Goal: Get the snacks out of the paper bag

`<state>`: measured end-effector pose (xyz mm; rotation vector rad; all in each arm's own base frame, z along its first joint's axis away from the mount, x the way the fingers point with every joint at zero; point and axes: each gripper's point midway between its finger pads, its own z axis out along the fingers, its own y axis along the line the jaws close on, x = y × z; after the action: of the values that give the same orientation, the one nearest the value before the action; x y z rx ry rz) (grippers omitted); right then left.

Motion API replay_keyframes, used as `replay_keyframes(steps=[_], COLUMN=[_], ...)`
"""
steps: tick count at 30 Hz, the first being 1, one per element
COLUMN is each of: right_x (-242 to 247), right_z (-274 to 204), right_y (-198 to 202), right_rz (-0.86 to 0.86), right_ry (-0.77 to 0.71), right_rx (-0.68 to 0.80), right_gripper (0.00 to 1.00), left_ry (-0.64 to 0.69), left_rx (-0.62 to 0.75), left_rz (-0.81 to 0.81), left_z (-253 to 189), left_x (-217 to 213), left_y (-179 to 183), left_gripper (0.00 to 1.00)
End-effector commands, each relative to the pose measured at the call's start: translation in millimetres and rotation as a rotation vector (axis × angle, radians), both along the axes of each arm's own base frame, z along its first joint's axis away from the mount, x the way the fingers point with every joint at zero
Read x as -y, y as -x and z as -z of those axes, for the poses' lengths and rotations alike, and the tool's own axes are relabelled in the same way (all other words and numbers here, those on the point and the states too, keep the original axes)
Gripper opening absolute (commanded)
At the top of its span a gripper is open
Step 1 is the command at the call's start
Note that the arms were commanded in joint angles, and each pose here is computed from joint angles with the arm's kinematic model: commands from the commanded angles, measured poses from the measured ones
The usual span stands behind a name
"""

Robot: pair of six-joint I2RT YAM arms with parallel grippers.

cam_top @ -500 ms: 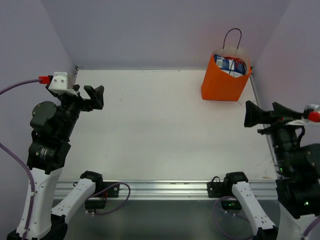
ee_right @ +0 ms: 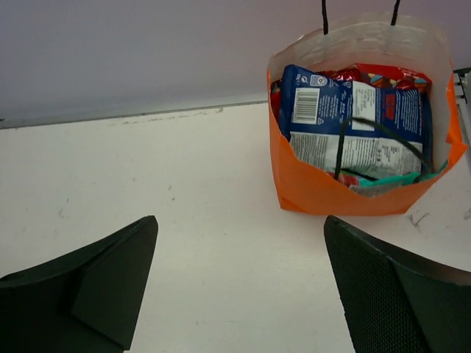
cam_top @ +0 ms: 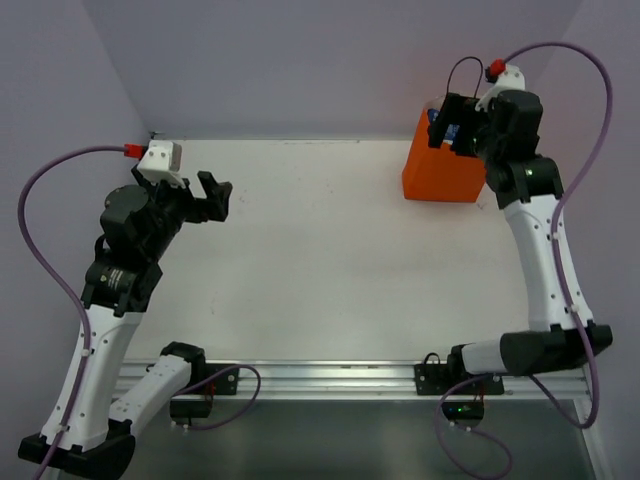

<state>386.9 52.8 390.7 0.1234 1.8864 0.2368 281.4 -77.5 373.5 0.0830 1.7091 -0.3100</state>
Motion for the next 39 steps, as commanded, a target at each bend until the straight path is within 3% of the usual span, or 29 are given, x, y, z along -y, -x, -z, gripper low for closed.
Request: replay_keyframes(steps=[1, 2, 4, 8, 15, 17, 18, 20, 25, 28, 34, 39], right_x=[-7.1, -8.3, -7.9, -7.2, -3.5, -6.2, -8.5, -9.4, -22.9, -32.4, -78.0, -117.4], right_z=[-35.6, -8.6, -6.3, 51.3, 102.1, 109.2, 112.1, 111.2, 97.1, 98.9, 99.2, 103.7], right_y=[-37.7, -64.7, -86.0, -136.2, -166.2, -167.5, -166.9, -165.2, -145.2, -134.3, -75.6, -0.9], right_rz=[-0.04, -0.042, -0.042, -0.043, -0.089, -0.115, -0.132, -0.16, -0.256, -0.319, -0.589, -0.787], right_ry=[0.039, 0.066, 0.082, 0.119, 0.189, 0.204, 0.205, 0.228, 0.228, 0.246, 0.285, 0.361], right_rx=[0.103, 0.039, 0.026, -0.09, -0.167, -0.177, -0.18, -0.169, -0.134, -0.127, -0.146, -0.144], right_gripper=[0.96, 0.94, 0.92, 0.86, 0.83, 0.74, 0.63, 0.52, 0.16, 0.01, 0.0, 0.0], left_ry=[0.036, 0.038, 0.036, 0.027, 0.003, 0.001, -0.005, -0.01, -0.014, -0.017, -0.025, -0.021], left_rx=[0.024, 0.02, 0.006, -0.009, -0.034, -0.042, -0.05, -0.057, -0.067, -0.075, -0.076, -0.07], left_rz=[0.049, 0.058, 0.067, 0.067, 0.069, 0.074, 0.079, 0.083, 0.083, 0.087, 0.091, 0.109], left_z=[-4.1, -2.3, 4.1, 10.4, 19.5, 20.1, 20.4, 20.7, 20.7, 23.3, 19.9, 13.1], left_x=[11.2, 13.0, 14.9, 15.2, 15.1, 16.1, 17.0, 17.6, 17.2, 17.3, 17.0, 20.9], left_y=[-1.9, -2.2, -3.5, -5.0, -7.8, -8.6, -9.6, -10.7, -9.3, -7.7, -5.8, -8.5], left_gripper=[1.0, 1.0, 1.0, 1.0, 1.0, 1.0, 1.0, 1.0, 1.0, 1.0, 1.0, 1.0])
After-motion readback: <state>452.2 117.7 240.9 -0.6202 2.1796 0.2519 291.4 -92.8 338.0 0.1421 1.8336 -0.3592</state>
